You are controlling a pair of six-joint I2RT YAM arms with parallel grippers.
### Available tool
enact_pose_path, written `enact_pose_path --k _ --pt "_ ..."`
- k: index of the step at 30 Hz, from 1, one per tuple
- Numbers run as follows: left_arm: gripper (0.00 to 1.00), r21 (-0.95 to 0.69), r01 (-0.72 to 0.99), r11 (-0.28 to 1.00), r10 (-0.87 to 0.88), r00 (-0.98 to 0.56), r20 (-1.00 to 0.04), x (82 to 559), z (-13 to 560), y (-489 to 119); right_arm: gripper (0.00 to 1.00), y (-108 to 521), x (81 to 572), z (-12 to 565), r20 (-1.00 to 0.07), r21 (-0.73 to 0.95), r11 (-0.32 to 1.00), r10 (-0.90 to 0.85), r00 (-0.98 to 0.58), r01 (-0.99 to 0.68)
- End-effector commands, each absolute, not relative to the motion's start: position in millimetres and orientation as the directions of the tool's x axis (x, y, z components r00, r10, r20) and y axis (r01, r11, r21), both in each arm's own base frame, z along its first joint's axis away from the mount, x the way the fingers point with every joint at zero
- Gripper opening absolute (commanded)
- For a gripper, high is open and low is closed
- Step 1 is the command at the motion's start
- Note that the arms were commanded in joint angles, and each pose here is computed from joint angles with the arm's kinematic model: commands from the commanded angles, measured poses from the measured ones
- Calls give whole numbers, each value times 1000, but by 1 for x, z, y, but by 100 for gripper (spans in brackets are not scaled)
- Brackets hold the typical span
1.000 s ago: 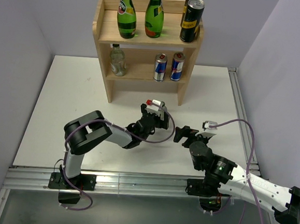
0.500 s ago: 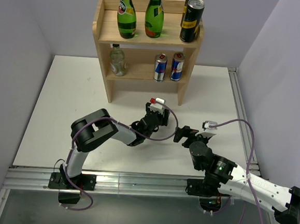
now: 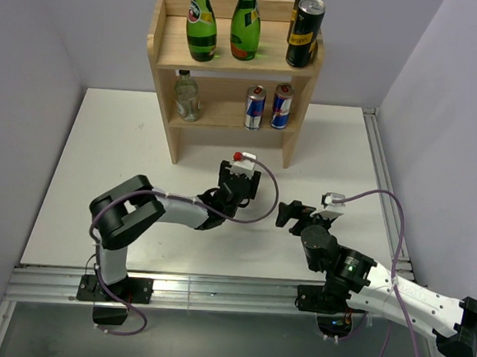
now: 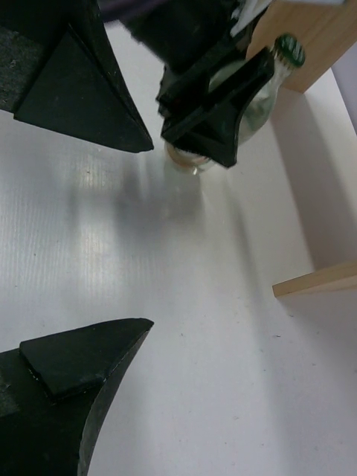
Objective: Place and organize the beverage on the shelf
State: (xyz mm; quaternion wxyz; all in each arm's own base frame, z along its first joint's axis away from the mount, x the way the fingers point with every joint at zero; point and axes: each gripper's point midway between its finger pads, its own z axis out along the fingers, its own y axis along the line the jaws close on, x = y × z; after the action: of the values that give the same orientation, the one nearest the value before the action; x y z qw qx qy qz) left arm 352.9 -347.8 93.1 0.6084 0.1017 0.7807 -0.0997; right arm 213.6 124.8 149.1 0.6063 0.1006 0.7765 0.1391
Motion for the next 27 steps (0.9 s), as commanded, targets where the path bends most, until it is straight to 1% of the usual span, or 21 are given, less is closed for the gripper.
enact_pose_path --k 1,5,7,11,15,19,27 --pt "0 -132 189 973 -121 -68 -990 366 210 -326 99 124 216 150 -913 349 937 341 -223 2" --pt "0 -166 161 973 -162 -36 -986 373 260 -305 99 124 216 150 -913 350 937 342 -222 1" --pt "0 -192 144 971 -195 5 -981 378 290 -291 99 124 216 150 -914 347 938 338 -224 2" --pt "0 -186 94 978 -192 57 -980 389 329 -267 99 124 216 150 -914 347 938 338 -225 0" --pt "0 -220 75 973 -228 113 -967 403 375 -247 99 125 216 149 -915 344 939 335 -226 -1" --pt "0 -222 64 973 -229 138 -964 415 396 -238 99 125 216 149 -915 341 940 333 -226 2" --pt "0 -232 45 972 -236 154 -959 435 401 -232 99 125 216 149 -915 344 939 335 -226 -1"
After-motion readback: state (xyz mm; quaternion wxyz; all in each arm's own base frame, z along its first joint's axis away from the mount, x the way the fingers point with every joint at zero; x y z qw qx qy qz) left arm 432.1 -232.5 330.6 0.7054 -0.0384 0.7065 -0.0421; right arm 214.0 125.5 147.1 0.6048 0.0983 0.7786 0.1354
